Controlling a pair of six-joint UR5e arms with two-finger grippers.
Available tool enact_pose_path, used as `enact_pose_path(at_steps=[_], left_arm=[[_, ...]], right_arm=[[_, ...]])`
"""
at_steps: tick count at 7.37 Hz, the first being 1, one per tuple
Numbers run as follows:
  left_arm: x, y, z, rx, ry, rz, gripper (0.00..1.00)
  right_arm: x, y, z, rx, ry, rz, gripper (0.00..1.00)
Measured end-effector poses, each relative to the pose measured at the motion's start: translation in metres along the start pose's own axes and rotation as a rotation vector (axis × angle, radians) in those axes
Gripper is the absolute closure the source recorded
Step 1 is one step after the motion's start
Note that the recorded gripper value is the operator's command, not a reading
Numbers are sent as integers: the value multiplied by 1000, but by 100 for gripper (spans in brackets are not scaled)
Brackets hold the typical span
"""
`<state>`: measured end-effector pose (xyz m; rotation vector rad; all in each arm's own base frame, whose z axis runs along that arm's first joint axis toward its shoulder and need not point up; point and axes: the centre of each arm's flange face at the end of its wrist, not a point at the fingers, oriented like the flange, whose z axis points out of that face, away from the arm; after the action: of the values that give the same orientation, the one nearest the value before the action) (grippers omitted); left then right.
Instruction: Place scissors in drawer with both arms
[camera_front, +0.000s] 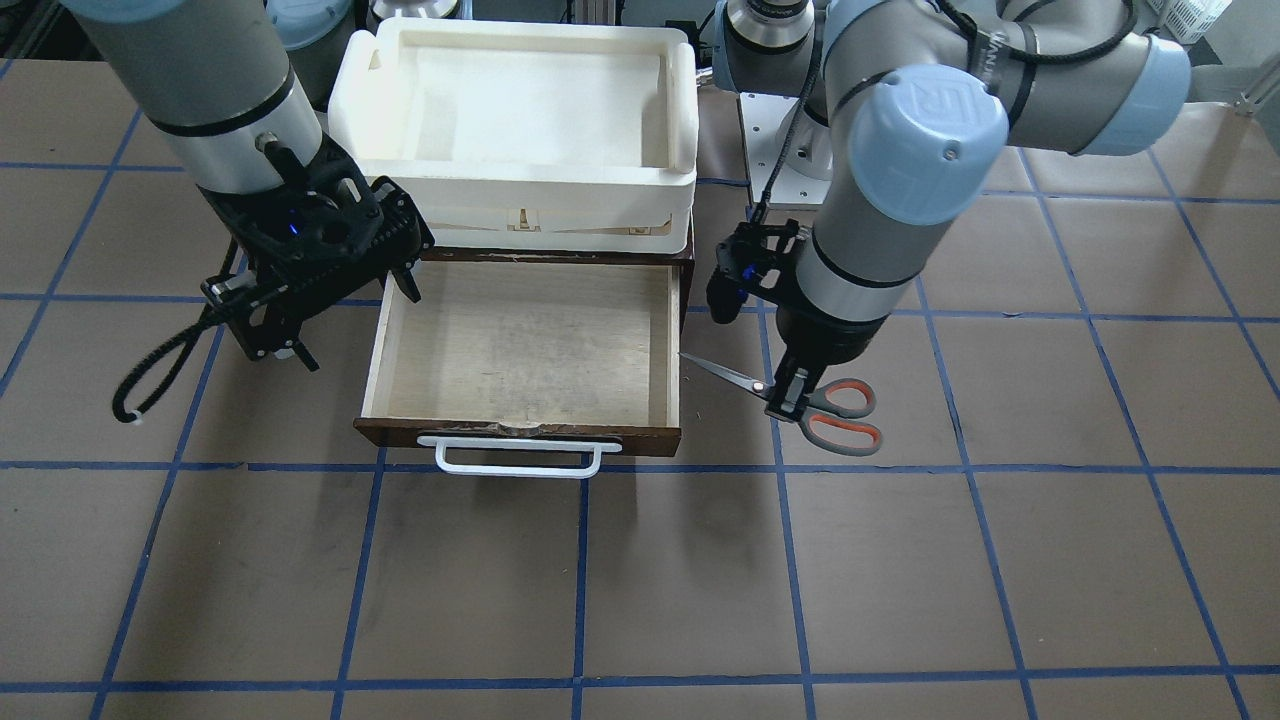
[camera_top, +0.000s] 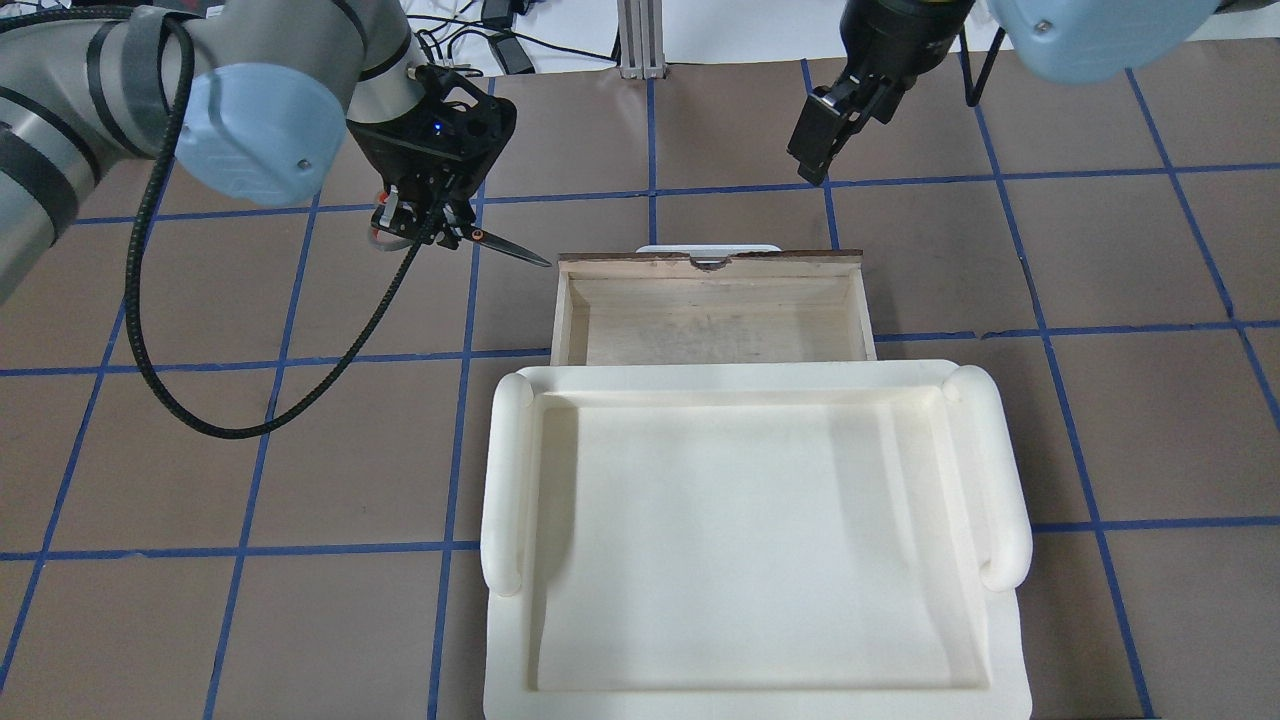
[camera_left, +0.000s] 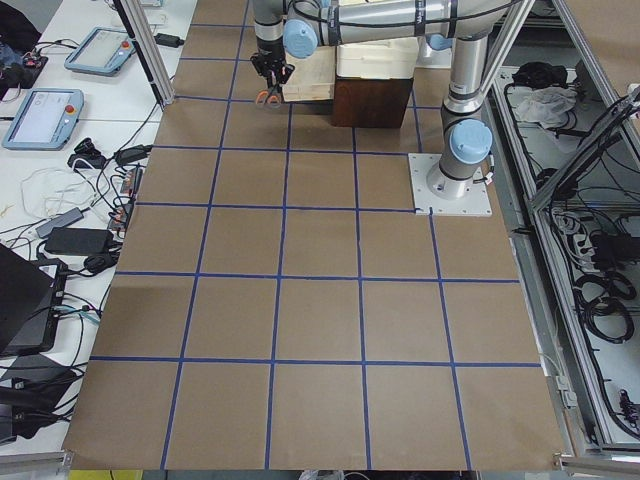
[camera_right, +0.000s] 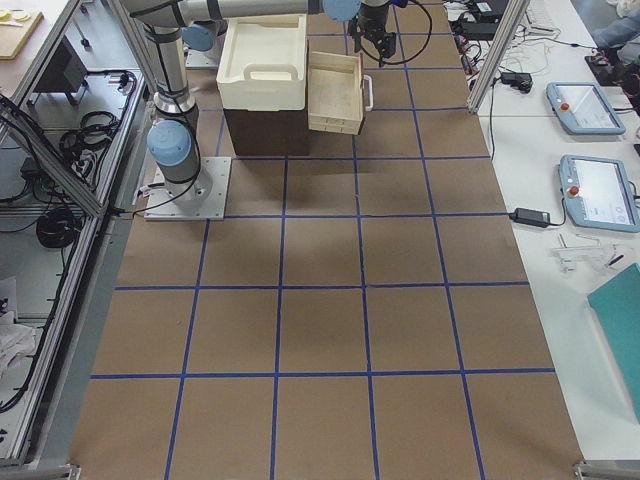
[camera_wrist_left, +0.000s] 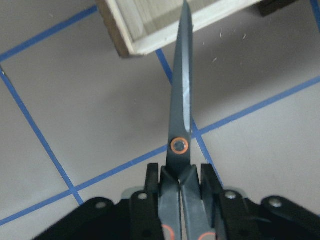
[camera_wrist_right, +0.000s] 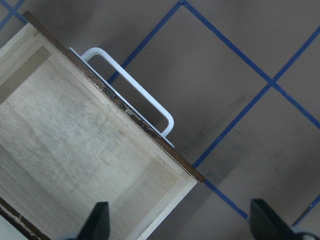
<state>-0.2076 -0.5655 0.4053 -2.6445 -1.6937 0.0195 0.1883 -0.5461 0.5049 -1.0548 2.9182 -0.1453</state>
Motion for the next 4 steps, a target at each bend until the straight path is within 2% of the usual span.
enact_pose_path(at_steps=[2,4], left_arm=[[0,-47,5,8,13,4,100],[-3,-87,17,44,24,17,100]], right_arm=[[-11,27,-13,9,11,149,0],[-3,51,-17,-20,2,256,0]])
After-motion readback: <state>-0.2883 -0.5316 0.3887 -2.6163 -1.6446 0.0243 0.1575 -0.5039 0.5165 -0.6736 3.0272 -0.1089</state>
